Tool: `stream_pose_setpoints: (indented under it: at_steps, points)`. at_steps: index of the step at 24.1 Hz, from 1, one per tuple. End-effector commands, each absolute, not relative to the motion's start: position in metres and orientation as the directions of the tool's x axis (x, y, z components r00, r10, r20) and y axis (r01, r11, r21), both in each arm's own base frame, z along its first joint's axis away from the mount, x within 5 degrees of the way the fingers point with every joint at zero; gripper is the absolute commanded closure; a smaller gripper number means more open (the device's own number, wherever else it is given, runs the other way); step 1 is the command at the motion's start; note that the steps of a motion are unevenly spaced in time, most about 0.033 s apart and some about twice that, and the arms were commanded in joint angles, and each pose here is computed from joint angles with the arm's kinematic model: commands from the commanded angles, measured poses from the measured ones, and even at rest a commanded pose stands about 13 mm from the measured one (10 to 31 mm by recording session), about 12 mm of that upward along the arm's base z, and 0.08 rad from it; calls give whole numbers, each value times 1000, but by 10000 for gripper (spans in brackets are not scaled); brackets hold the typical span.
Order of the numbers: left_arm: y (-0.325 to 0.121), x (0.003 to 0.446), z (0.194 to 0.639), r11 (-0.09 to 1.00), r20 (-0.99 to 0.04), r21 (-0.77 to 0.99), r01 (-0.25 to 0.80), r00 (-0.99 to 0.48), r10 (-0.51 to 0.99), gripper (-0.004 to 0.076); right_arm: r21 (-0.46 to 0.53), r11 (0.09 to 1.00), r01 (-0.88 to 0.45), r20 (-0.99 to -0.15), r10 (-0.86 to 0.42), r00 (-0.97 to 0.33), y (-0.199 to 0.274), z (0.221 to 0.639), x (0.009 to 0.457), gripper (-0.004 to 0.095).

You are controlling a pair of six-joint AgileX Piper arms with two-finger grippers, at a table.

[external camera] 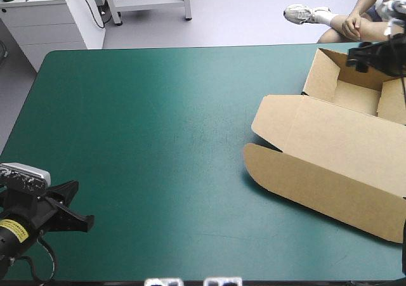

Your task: Fold the box

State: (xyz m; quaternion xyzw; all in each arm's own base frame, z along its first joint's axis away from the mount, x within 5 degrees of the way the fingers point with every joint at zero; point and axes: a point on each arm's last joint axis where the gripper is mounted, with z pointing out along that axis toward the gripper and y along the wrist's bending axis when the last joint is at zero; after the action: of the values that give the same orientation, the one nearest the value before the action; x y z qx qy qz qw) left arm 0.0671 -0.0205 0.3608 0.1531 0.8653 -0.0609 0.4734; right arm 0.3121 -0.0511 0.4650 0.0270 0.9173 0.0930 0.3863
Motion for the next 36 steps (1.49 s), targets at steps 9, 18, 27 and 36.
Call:
stream_pose_setpoints:
  at_steps: [9,18,27,36]
  points:
    - [-21,68,371,956,-873,-24,293,-472,123,732,-23,915,-402,-796,-260,-547,52,495,184,928]
    - [0,15,349,954,-952,-64,294,-306,30,732,-15,956,-292,-969,-86,-232,24,407,75,928]
    - [7,-5,316,950,-964,-79,303,-267,5,732,-13,971,-237,-965,-75,-253,13,330,51,928]
    - [6,-8,297,945,-954,-97,313,-301,2,732,50,976,-212,-965,-7,-263,9,291,35,928]
